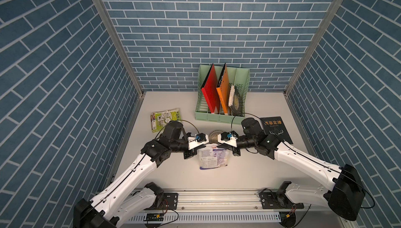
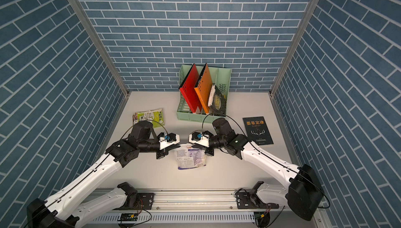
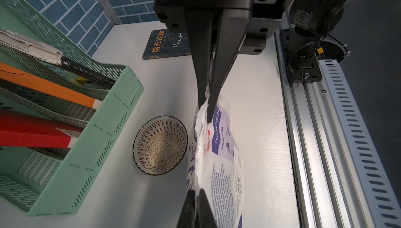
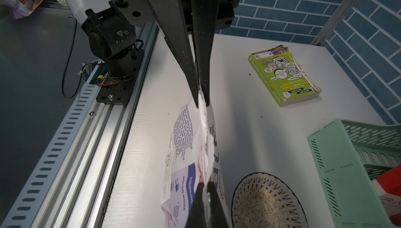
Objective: Pour the oats into the breakfast bowl
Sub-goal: Close the oats bag at the center of the board.
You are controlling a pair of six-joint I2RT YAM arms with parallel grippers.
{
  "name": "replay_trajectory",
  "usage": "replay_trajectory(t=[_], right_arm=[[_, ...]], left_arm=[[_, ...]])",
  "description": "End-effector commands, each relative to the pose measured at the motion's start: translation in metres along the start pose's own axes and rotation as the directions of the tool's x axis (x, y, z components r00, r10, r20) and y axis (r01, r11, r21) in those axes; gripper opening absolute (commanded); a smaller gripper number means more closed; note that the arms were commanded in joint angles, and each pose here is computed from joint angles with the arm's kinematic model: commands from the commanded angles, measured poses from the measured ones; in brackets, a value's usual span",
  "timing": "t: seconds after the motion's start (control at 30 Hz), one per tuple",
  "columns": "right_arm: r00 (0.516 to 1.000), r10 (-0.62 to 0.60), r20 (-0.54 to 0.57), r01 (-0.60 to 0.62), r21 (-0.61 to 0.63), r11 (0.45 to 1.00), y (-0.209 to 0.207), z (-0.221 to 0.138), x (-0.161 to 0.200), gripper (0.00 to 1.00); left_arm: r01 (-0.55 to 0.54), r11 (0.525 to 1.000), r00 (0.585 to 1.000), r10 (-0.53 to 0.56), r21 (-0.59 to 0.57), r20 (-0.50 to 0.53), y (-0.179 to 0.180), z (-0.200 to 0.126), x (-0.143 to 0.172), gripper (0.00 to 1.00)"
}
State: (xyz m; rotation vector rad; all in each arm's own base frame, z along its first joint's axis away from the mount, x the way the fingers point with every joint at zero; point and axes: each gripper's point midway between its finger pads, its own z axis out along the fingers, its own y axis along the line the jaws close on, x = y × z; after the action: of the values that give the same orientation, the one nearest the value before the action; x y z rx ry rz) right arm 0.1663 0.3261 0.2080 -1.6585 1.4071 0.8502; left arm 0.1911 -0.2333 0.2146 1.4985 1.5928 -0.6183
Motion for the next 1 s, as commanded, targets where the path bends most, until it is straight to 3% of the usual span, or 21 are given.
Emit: replay_trajectory(t=[0.0,0.1,0.2,0.27,0.33,0.47,0.57,0.63,0.77,0.87,0.97], right_arm=[[1.000,-0.015,0.027,0.015,0.013,1.000,-0.002,-0.005,-0.014,0.00],[0.999,-0.016,0.043,0.016,0.016,1.000,-0.002,-0.004,-0.018,0.16],[0.998,-0.019,0.054,0.019,0.005,1.000,0.000,0.002,-0.021,0.21],[0.998,-0.021,0.055,0.021,-0.008,1.000,0.001,0.006,-0.022,0.17],[0.998,-0.020,0.053,0.021,-0.018,1.000,0.002,0.010,-0.023,0.01],[0.998,-0.025,0.049,0.026,-0.014,1.000,0.000,0.012,-0.024,0.00],[0.997,-0.029,0.067,0.029,-0.011,1.000,0.000,0.014,-0.028,0.22],[0.997,-0.031,0.076,0.033,-0.018,0.999,0.001,0.017,-0.031,0.24],[0.997,-0.027,0.069,0.030,-0.040,0.999,0.004,0.027,-0.030,0.18],[0.998,-0.023,0.063,0.026,-0.046,0.999,0.003,0.031,-0.030,0.02],[0.998,-0.023,0.052,0.025,-0.031,0.999,0.001,0.032,-0.029,0.00]], left_arm=[[-0.039,0.999,0.998,0.040,-0.022,0.050,0.002,-0.005,-0.013,0.00],[-0.040,0.999,0.998,0.041,-0.024,0.051,0.002,-0.006,-0.013,0.00],[-0.039,0.999,0.998,0.040,-0.024,0.053,0.002,-0.006,-0.014,0.00],[-0.041,0.999,0.998,0.042,-0.025,0.054,0.003,-0.006,-0.014,0.00],[-0.041,0.999,0.998,0.043,-0.026,0.054,0.003,-0.006,-0.014,0.00],[-0.043,0.999,0.997,0.044,-0.026,0.055,0.003,-0.007,-0.015,0.00],[-0.041,0.999,0.998,0.043,-0.027,0.055,0.003,-0.007,-0.014,0.00],[-0.041,0.999,0.998,0.042,-0.027,0.056,0.003,-0.007,-0.015,0.00],[-0.041,0.999,0.997,0.042,-0.025,0.060,0.002,-0.006,-0.015,0.00],[-0.041,0.999,0.997,0.043,-0.025,0.062,0.002,-0.007,-0.015,0.00],[-0.042,0.999,0.997,0.043,-0.026,0.061,0.002,-0.007,-0.015,0.00]])
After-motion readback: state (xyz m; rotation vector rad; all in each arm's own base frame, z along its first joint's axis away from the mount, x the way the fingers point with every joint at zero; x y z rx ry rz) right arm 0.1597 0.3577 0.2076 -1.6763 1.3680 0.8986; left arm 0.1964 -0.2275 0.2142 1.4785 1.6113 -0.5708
